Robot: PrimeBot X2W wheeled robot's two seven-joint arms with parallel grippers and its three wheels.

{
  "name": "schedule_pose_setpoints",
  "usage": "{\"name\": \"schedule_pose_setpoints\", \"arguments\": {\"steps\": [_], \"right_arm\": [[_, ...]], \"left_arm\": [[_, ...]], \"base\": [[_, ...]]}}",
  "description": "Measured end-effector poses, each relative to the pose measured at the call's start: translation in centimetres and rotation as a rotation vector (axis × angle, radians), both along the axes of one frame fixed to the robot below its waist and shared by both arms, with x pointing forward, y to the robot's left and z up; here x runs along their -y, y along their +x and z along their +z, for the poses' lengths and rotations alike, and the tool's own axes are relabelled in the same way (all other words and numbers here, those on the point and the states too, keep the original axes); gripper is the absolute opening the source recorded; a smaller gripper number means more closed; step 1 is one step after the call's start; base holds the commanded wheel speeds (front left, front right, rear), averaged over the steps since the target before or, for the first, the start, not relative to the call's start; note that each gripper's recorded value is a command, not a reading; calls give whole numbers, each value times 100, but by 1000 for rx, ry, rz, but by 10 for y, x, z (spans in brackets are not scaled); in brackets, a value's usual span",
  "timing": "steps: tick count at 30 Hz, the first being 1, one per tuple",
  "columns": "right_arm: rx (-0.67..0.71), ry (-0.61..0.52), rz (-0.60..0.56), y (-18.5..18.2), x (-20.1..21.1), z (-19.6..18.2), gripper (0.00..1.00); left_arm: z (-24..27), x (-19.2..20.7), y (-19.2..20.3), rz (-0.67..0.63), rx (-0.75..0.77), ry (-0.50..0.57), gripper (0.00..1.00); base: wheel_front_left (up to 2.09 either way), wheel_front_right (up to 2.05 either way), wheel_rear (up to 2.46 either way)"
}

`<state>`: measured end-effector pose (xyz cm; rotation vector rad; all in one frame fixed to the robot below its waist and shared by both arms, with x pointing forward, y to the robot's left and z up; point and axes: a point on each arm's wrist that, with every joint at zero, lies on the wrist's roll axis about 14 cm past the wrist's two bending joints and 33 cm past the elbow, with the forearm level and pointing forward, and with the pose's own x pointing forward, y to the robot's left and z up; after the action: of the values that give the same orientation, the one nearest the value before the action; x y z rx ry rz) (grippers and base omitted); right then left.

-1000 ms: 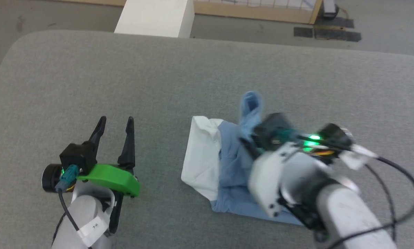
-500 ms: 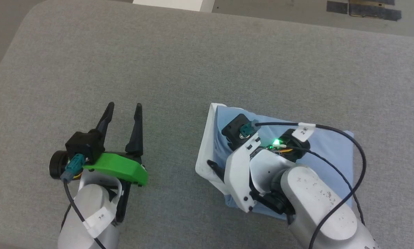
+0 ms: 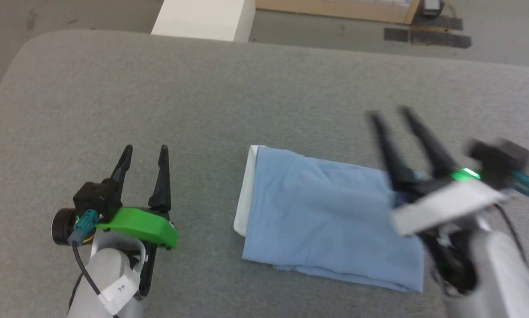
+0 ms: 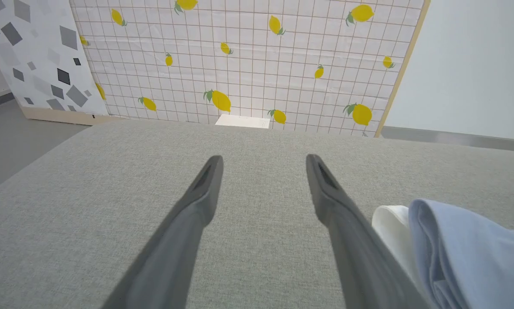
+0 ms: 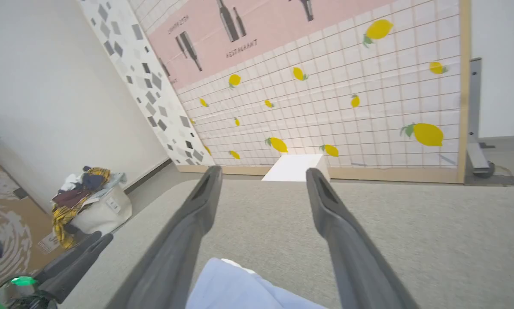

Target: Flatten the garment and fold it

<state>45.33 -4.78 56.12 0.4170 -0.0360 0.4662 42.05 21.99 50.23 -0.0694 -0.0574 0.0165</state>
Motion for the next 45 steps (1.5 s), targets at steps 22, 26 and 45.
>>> {"name": "schedule_pose_setpoints", "arguments": {"steps": [22,26,45], "right_arm": [[-688,7,-151,-73,75,-174,100],[-756,13,-93,-69,62,-182,100],[-570,-867,-17,-29,89,-141,0]], "left_arm": [[7,16,1,-46,23,-8,100],[6,15,-1,-44,19,-10,100],[-7,32,9,-84,-7,-28,100]], "base": [[0,0,0],[0,0,0],[0,0,0]]}}
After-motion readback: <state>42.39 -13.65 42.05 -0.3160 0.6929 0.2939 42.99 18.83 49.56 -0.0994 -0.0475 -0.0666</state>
